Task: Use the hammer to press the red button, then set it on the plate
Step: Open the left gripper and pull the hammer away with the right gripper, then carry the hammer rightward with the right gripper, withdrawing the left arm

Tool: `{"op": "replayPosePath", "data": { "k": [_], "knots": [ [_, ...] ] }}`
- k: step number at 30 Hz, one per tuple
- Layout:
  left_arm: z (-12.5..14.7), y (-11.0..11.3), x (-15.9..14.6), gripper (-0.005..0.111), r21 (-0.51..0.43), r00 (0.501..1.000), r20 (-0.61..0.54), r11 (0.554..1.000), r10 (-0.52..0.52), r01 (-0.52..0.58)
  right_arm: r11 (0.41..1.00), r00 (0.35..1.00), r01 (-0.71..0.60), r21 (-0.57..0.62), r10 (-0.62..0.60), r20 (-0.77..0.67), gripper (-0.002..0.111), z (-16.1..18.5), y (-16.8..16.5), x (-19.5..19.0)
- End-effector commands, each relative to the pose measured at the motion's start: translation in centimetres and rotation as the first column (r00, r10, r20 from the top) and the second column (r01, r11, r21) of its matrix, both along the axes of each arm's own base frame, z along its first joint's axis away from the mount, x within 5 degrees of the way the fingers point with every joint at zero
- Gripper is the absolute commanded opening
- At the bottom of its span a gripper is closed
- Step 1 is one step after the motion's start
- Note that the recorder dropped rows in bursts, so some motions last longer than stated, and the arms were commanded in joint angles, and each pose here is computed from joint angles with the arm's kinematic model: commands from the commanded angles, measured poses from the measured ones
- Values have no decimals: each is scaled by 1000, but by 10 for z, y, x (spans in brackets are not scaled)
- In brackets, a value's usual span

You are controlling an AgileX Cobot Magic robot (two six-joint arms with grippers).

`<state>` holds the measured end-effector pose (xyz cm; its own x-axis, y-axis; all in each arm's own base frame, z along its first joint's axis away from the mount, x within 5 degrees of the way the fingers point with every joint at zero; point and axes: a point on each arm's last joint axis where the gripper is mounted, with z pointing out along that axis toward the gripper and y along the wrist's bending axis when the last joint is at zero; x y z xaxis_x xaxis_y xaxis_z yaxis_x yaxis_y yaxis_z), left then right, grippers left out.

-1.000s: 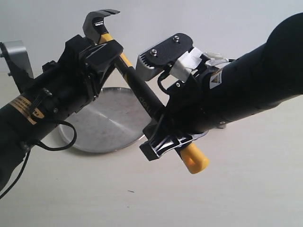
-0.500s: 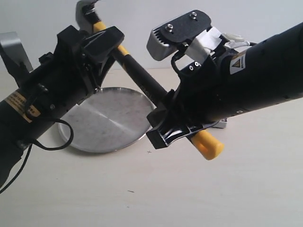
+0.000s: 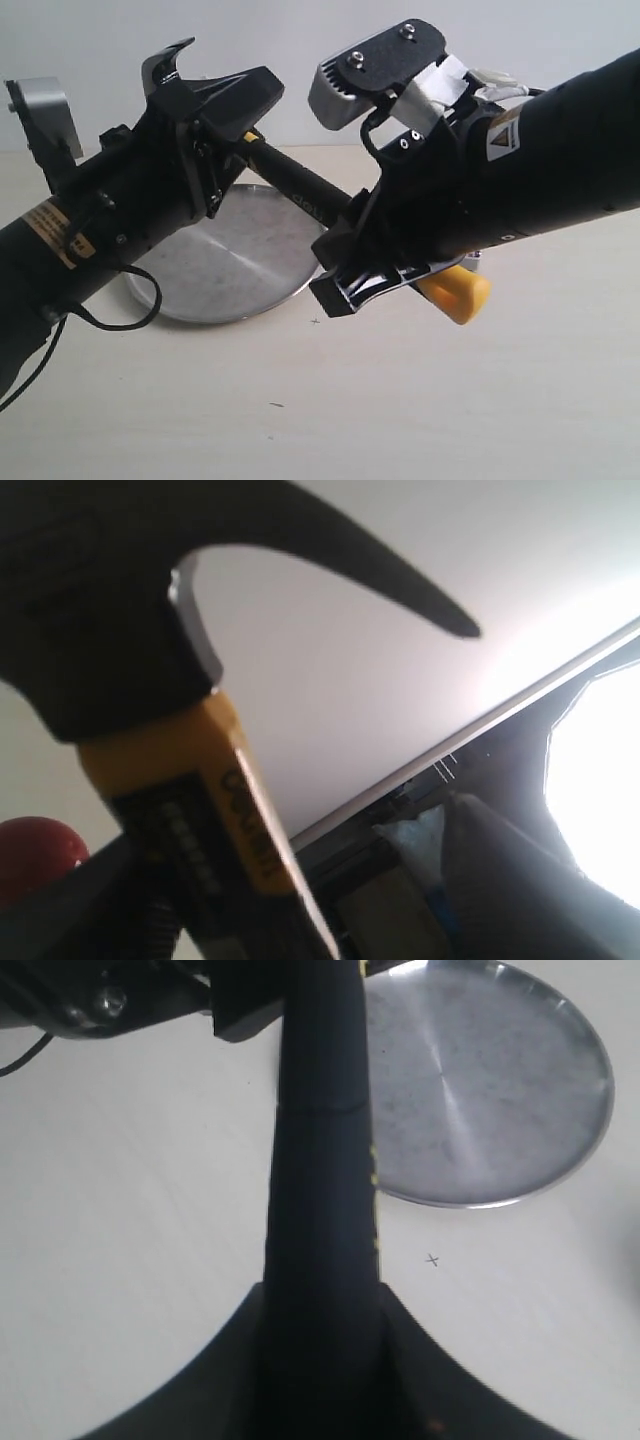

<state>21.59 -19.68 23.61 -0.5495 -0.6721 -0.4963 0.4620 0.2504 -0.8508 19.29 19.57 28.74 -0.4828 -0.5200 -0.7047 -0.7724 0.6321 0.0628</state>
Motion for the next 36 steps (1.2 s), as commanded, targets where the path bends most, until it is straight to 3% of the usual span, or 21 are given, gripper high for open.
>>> {"op": "replayPosePath", "data": {
  "k": [1,8,15,17,19,23,26,36],
  "knots": [
    [5,-3,-3,67,8,998,54,999,-44,44,994,992,95,54,-99,77,0,11,-3,9],
    [8,-5,-7,67,27,994,78,996,-81,79,977,973,207,42,-210,99,0,12,-12,17],
    [13,2,-16,66,67,990,108,995,-87,80,944,938,318,84,-326,119,0,31,-45,20],
    [12,9,-18,60,72,992,106,995,-73,66,930,925,355,92,-364,111,0,37,-55,18],
    [10,18,-21,47,84,992,107,995,-64,56,916,912,389,96,-398,98,0,38,-65,14],
    [0,41,-34,0,161,991,128,987,-48,27,881,882,456,128,-467,66,0,28,-83,4],
    [-7,58,-49,0,232,983,180,973,-27,-16,869,871,481,114,-489,57,0,18,-94,-4],
    [-22,101,-105,0,321,946,324,939,11,-121,835,834,550,-19,-551,-46,0,-11,-107,-15]
  ]
}}
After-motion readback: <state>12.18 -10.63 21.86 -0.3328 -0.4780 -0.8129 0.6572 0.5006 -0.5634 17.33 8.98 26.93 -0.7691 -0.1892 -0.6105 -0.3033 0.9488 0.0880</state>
